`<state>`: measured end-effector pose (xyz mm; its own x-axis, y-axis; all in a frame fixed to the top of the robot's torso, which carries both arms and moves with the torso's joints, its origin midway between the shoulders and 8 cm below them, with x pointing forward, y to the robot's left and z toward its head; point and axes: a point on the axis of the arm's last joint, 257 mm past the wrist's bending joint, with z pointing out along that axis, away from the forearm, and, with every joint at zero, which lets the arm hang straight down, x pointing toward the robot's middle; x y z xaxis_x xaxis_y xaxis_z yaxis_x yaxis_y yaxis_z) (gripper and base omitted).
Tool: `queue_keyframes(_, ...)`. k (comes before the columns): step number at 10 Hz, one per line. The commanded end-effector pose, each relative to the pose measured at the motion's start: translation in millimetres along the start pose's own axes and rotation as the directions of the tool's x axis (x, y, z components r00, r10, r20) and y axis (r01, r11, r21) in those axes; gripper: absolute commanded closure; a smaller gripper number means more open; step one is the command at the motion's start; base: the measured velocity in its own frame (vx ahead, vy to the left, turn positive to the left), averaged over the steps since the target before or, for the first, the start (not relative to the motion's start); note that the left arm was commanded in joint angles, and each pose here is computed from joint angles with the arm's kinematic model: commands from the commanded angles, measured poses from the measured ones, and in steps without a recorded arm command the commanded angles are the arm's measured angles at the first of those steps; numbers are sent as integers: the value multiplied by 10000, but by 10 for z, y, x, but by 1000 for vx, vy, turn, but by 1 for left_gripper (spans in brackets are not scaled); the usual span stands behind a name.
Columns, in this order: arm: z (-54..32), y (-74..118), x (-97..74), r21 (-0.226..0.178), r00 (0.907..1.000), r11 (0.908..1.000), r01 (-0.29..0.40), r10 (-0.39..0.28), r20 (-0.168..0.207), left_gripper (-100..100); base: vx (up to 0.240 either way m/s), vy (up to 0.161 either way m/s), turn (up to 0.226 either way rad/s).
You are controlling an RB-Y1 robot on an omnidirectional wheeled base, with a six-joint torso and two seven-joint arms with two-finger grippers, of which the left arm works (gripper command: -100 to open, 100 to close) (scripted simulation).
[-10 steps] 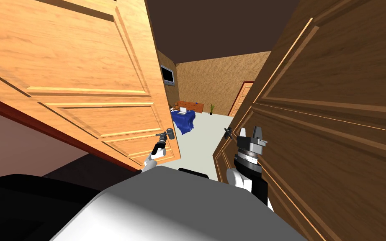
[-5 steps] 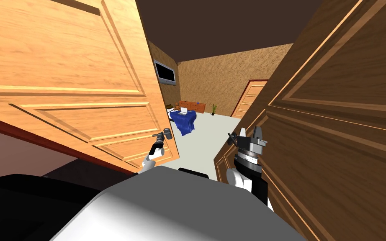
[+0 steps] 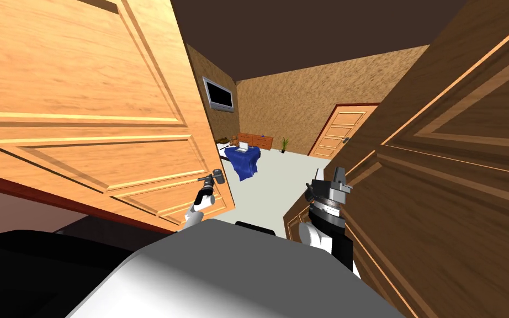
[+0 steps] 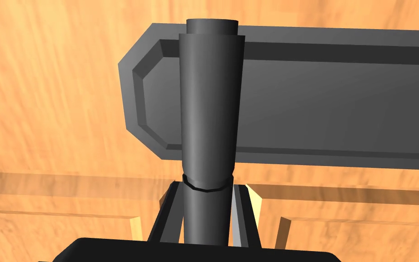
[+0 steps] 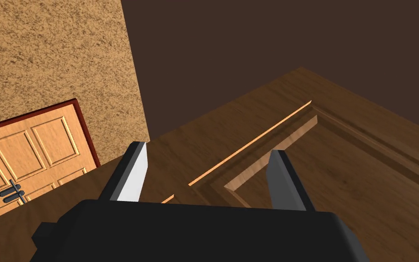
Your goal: Push the door open
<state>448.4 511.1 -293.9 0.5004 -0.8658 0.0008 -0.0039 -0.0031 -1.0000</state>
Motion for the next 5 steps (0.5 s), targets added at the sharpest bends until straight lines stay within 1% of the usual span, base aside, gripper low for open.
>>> queue_keyframes(1, -10, -4, -63, 11, 9999, 10000, 1, -1, 143, 100, 136, 17, 40)
queue_keyframes(2, -14, -5, -85, 14, 9998, 10000, 1, -1, 192, 100, 193, -1, 54)
queue_keyframes(5, -47, -14, -254, 37, 9983, 10000, -2, -1, 576, 100, 187, 6, 60)
